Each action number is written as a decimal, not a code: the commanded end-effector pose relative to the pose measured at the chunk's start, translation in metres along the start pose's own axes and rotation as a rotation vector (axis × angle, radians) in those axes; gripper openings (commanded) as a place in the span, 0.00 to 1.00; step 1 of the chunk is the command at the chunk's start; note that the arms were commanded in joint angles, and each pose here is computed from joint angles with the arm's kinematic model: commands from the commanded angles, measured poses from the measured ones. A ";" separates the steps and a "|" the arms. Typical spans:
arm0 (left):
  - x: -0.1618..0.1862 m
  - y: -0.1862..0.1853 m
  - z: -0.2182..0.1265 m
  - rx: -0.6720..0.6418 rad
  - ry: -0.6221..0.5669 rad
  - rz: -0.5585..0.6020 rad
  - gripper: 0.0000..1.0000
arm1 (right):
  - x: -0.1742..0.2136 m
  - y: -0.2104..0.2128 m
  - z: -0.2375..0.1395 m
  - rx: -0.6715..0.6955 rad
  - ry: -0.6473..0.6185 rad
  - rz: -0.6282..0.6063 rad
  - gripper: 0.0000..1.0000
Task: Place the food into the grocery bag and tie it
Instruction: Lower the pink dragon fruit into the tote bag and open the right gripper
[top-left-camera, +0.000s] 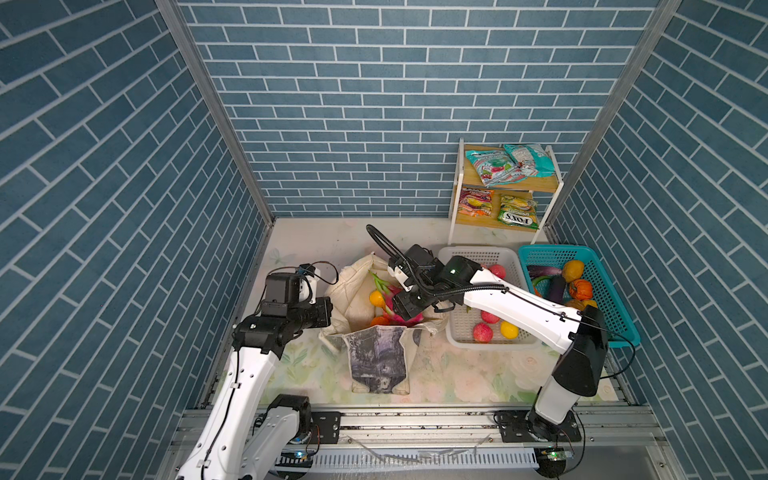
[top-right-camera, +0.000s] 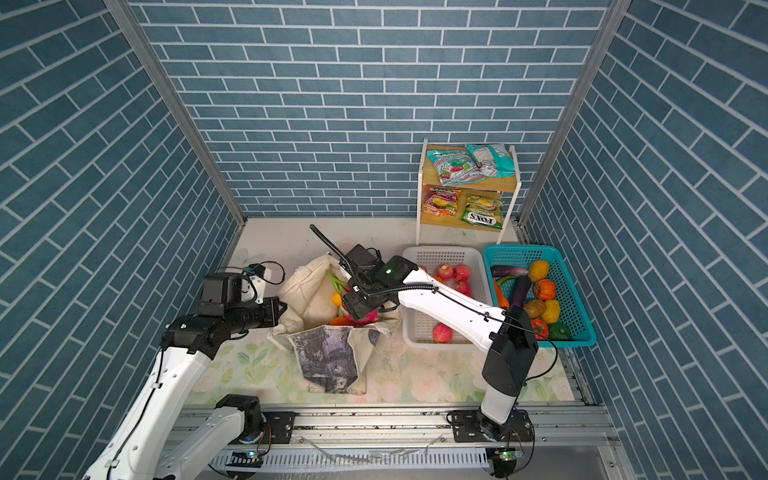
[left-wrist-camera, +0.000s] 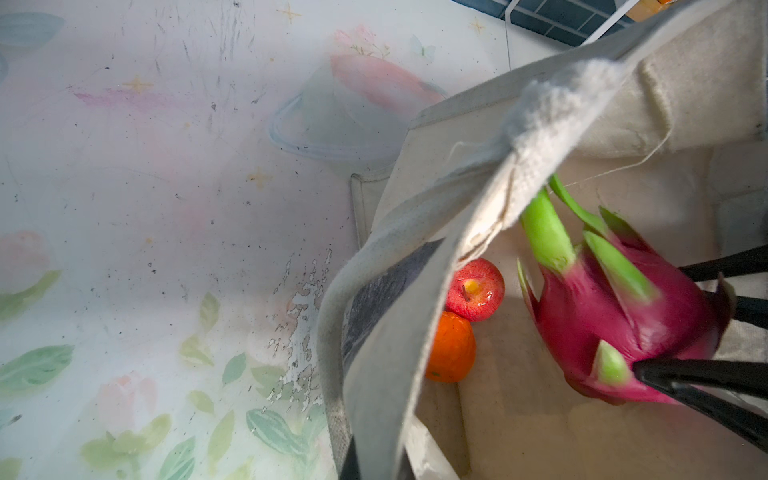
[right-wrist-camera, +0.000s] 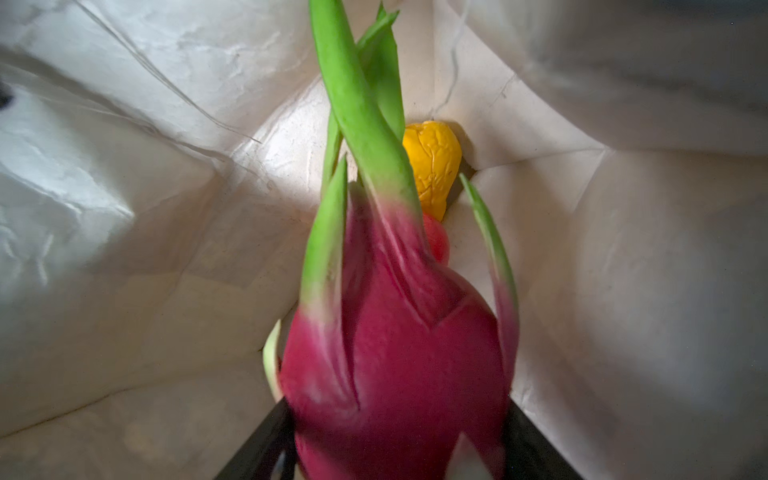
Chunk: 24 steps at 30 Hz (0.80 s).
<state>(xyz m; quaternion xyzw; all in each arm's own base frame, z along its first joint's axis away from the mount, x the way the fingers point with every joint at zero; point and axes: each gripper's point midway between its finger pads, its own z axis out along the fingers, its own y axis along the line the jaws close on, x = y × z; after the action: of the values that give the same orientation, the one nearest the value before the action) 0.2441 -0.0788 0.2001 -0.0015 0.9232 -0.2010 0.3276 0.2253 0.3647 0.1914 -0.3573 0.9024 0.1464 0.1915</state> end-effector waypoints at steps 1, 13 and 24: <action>-0.001 0.002 -0.001 -0.002 -0.019 0.009 0.00 | 0.001 0.004 0.006 -0.003 0.029 -0.026 0.59; -0.001 0.001 -0.001 -0.001 -0.022 0.010 0.00 | -0.004 0.016 0.015 -0.036 0.044 -0.039 0.75; 0.000 0.001 -0.001 0.000 -0.019 0.009 0.00 | -0.026 0.012 -0.028 -0.005 -0.079 -0.057 0.99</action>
<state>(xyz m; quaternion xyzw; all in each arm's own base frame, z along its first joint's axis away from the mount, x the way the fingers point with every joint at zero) 0.2436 -0.0788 0.2013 -0.0010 0.9222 -0.2014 0.3300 0.2263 0.3822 0.1915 -0.3722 0.8968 0.1491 0.1869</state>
